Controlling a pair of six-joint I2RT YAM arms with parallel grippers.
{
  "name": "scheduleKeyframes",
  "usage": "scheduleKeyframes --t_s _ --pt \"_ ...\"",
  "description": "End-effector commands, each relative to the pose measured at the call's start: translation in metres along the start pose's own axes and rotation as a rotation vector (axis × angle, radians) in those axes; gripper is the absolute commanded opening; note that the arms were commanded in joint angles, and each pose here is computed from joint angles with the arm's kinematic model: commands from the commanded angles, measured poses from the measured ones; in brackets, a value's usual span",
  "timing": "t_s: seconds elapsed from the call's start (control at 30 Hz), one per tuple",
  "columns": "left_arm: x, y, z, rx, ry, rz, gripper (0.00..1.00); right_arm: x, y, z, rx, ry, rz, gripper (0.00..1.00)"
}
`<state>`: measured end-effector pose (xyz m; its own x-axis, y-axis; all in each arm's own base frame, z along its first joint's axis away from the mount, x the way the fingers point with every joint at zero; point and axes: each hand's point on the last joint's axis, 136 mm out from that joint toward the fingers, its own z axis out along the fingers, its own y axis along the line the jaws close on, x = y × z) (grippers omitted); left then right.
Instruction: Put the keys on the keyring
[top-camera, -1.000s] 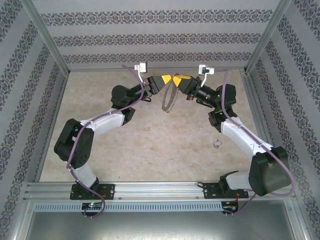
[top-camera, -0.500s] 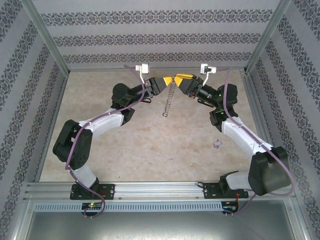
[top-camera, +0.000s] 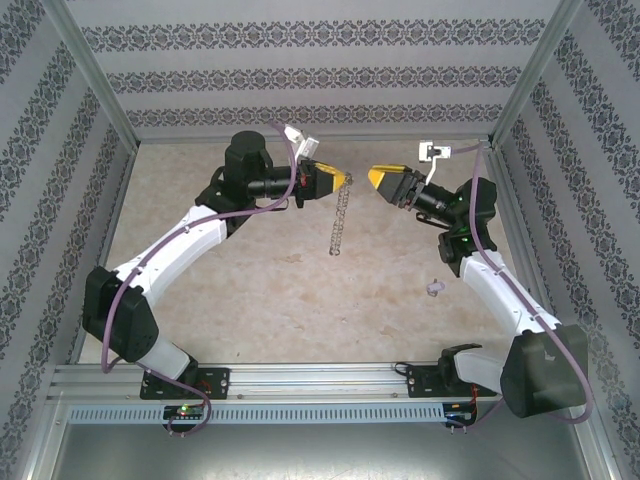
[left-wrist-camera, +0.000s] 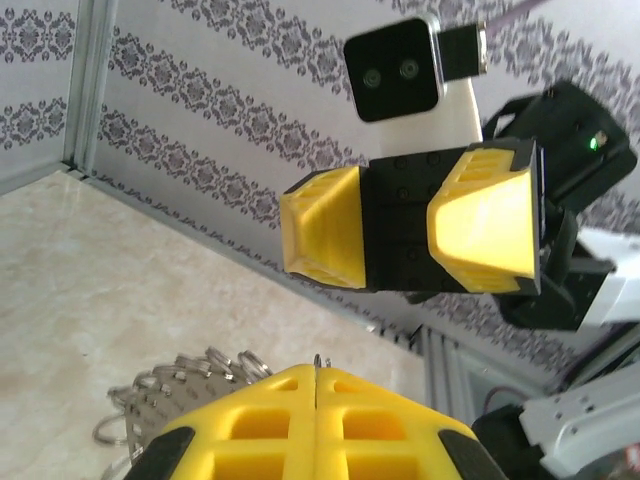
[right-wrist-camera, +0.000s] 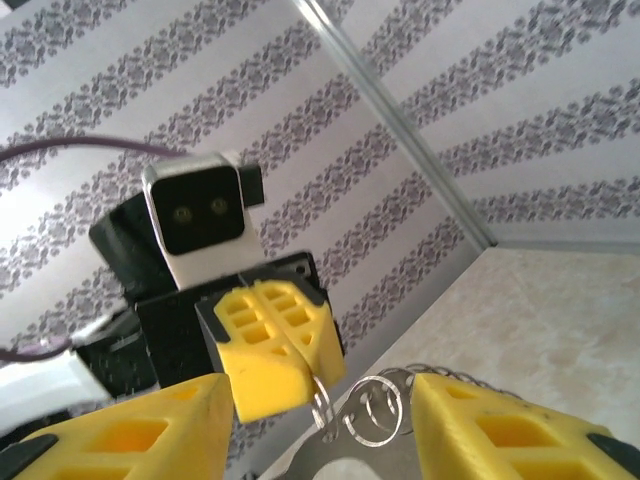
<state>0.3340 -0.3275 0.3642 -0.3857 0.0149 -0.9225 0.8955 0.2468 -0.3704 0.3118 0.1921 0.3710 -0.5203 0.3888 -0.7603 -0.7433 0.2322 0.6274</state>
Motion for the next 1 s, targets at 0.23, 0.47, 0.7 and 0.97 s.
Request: scheduleKeyframes --t_s 0.23,0.47,0.7,0.97 --pt "0.019 -0.019 -0.007 0.058 0.167 0.121 0.00 0.039 0.016 0.005 -0.097 0.150 0.033 0.49" --pt "0.019 -0.021 -0.006 0.078 0.166 0.106 0.00 0.048 0.009 0.017 -0.100 0.166 0.042 0.47" --pt "0.018 -0.021 -0.004 0.090 0.151 0.095 0.00 0.059 0.002 0.025 -0.103 0.191 0.060 0.44" --pt "0.015 -0.023 -0.005 0.094 0.143 0.099 0.00 0.064 0.000 0.028 -0.105 0.200 0.065 0.34"
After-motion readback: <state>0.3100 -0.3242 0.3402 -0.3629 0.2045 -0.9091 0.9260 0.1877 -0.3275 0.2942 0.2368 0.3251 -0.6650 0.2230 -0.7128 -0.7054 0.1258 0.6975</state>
